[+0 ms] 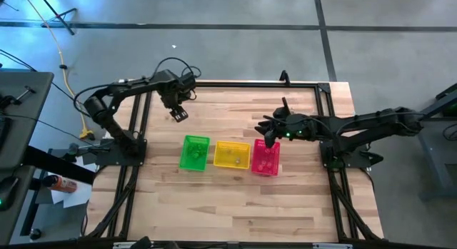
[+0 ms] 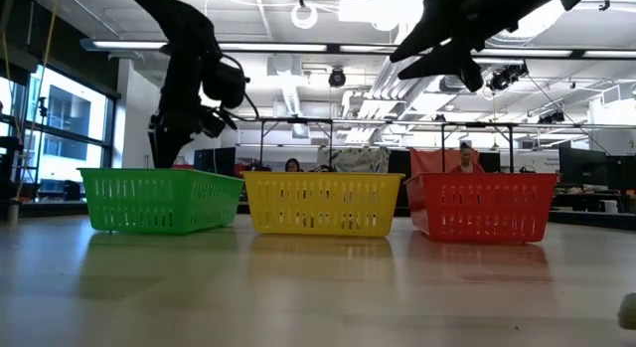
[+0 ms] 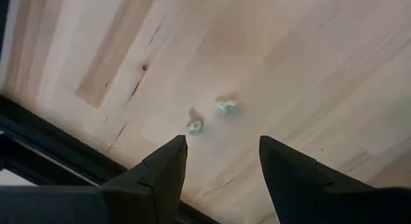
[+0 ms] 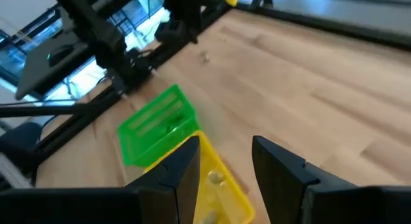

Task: Sort Halloween decoration
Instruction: Put the white skull toy into the yellow basket

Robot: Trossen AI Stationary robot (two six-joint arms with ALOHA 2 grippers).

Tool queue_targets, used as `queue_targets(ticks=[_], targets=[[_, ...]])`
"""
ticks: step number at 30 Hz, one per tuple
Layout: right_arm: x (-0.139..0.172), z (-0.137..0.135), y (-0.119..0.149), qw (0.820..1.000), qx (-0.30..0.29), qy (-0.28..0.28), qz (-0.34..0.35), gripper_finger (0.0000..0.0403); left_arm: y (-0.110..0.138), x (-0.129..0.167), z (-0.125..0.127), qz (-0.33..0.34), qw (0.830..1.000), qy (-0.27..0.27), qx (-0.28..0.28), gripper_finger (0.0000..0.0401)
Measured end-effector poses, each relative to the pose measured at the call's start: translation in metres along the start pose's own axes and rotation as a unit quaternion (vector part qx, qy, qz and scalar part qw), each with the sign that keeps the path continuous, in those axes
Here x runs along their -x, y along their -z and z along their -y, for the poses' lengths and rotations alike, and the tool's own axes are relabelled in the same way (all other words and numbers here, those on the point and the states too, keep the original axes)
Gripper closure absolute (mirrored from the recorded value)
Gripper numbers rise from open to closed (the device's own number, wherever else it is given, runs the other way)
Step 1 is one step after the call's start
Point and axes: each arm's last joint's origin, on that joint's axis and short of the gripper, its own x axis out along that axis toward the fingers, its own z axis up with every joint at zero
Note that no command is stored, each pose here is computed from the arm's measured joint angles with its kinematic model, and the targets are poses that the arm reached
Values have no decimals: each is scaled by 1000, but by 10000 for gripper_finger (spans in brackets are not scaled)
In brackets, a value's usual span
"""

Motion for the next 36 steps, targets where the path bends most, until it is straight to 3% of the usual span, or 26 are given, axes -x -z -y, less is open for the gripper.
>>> queue_targets(ticks=[4,12,30,36], targets=[[-5,0,4,1000,-5,-6,-19,265,-2,-14,3,12,1000,-2,-3,215],[-6,0,5,1000,-3,-7,-23,265,18,-40,11,11,1000,10,-16,215],[-6,0,4,1000,7,4,-14,265,17,-44,11,29,989,6,-147,215],[-6,0,4,1000,7,4,-14,265,17,-44,10,26,990,7,-140,215]])
